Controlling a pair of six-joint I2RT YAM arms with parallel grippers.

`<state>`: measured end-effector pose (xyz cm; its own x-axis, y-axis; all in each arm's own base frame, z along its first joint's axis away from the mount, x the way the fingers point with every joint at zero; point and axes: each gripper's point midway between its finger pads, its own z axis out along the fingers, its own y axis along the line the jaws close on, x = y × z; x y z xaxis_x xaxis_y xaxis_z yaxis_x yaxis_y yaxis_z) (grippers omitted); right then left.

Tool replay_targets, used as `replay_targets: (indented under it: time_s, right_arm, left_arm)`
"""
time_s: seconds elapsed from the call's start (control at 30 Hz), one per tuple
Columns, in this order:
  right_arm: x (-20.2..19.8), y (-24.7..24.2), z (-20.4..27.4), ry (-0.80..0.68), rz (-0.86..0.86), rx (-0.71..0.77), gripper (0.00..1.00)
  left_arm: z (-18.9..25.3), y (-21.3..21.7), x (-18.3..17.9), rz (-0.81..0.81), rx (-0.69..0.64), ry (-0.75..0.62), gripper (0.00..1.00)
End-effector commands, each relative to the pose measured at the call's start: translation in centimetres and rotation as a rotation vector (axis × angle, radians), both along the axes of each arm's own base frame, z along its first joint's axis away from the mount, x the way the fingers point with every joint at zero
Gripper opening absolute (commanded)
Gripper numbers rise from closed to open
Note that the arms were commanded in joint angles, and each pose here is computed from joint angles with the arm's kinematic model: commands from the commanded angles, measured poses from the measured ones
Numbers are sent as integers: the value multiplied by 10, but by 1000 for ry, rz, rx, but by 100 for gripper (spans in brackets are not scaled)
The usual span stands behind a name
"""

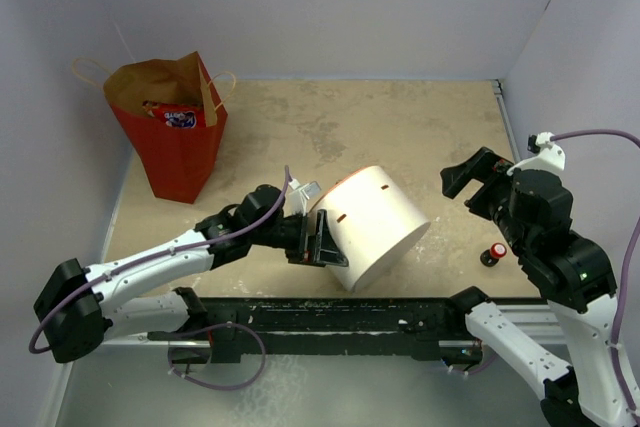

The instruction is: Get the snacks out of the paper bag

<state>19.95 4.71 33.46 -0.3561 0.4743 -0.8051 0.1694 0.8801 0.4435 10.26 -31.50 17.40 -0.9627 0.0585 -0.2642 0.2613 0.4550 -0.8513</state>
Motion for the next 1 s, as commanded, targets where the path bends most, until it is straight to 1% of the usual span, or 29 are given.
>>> replay_targets:
  time_s: [0.0, 0.1, 0.3, 0.4, 0.5, 0.7, 0.8, 0.87, 0.97]
  right_arm:
    - [-7, -13, 14, -48, -40, -18, 100]
    - [-10, -17, 17, -53, -49, -24, 100]
    - [-18, -28, 25, -58, -76, -49, 100]
    - [-21, -36, 22, -9, -134, -53, 100]
    - [-24, -42, 27, 1, -186, -25, 100]
    - [-29, -40, 28, 24, -182, -5, 100]
    - [-35, -42, 28, 15, -176, -4, 100]
    - [-38, -43, 30, 5, -174, 0, 100]
    - [-38, -40, 31, 2, -149, 4, 100]
  left_arm:
    - [4, -21, 52, 167, -11, -125, 99]
    - [6, -37, 67, 171, -19, -147, 99]
    - [5, -83, 104, 143, -8, -178, 99]
    - [6, -111, 127, 128, 2, -208, 99]
    - [8, -140, 152, 105, 13, -246, 99]
    - [-8, -187, 196, 60, 47, -279, 99]
    - [-12, -211, 215, 36, 41, -282, 99]
    - [-9, -217, 222, 29, 38, -297, 99]
    - [3, -208, 225, 34, 41, -324, 99]
